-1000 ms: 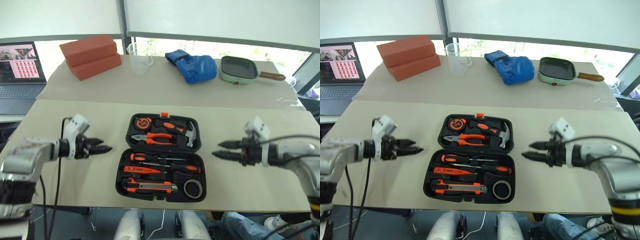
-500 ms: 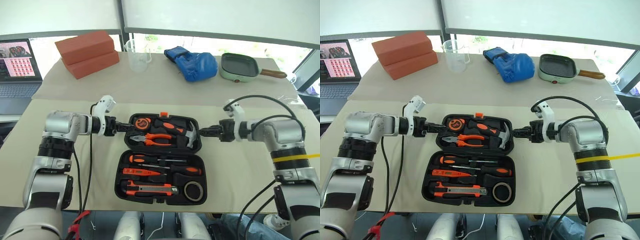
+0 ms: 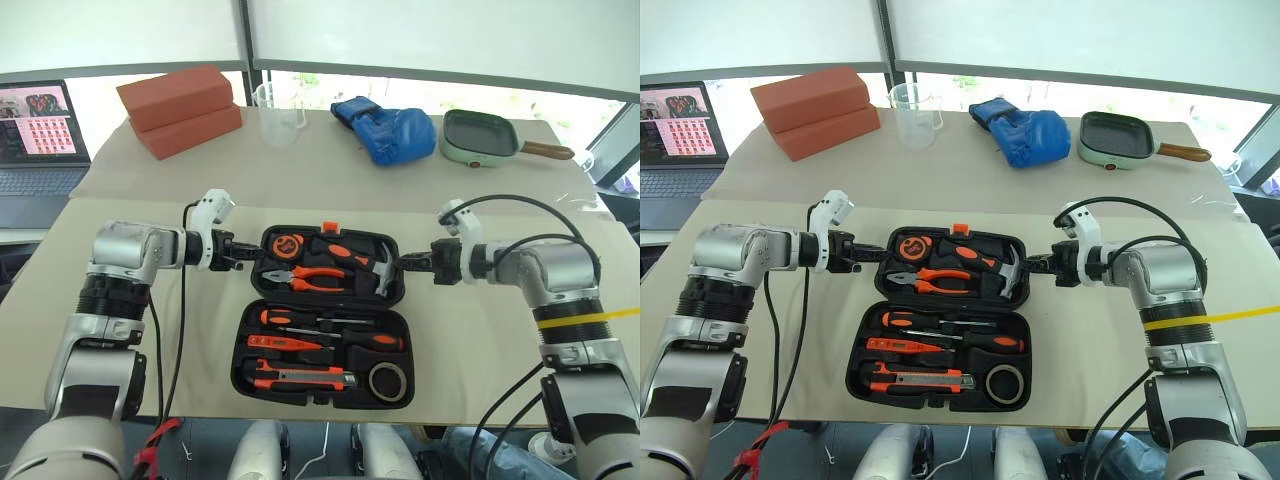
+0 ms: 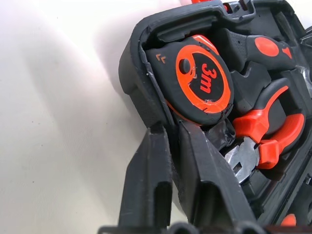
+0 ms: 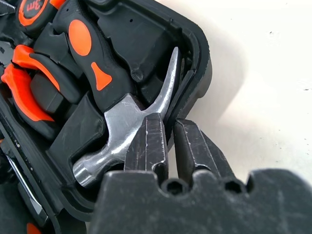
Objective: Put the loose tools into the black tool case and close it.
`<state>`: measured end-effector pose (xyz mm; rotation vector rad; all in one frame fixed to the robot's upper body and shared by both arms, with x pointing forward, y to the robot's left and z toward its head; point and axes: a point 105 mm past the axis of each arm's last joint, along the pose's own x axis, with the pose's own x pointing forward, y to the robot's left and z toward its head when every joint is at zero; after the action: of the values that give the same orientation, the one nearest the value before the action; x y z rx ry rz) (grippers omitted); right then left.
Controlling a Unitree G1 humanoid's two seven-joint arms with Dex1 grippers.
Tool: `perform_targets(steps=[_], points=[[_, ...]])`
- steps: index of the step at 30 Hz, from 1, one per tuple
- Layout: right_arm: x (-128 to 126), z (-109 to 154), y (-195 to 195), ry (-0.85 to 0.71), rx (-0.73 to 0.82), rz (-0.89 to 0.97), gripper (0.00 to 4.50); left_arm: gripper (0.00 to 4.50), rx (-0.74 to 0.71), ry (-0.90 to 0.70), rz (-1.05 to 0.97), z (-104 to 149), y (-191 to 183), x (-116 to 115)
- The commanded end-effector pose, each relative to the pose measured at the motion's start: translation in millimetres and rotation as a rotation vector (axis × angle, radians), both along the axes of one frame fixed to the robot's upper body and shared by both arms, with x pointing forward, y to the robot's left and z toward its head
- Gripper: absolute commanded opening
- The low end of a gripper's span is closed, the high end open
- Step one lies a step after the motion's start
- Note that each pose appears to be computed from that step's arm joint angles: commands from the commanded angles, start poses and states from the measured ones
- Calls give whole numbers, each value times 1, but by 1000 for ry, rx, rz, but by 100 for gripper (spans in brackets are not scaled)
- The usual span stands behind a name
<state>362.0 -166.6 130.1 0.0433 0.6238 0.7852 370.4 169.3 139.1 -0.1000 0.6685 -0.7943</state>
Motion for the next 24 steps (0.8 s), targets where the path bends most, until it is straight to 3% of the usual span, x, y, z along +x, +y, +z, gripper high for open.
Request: perform_targets(steps=[1, 5, 8, 14, 16, 21, 24], points=[[-4, 9, 6, -37, 12, 31, 0, 1, -21, -2, -56, 0, -10, -10], [-6, 36, 17, -159, 64, 70, 0, 1, -72, -101, -93, 16, -17, -16], [-4, 65, 19, -305, 91, 41, 0, 1, -49, -277, -118, 34, -20, -19], [1, 96, 9, -630, -50, -31, 0, 1, -47, -619, -96, 76, -31, -14], [2, 99, 4, -678, -66, -71, 0, 1, 43, -755, -111, 79, -35, -14], [-12, 90, 6, -851, -185, -27, 0, 1, 62, -923, 103, 95, -25, 6], [-24, 72, 7, -893, -233, -15, 0, 1, 118, -963, 111, 79, -23, 1]])
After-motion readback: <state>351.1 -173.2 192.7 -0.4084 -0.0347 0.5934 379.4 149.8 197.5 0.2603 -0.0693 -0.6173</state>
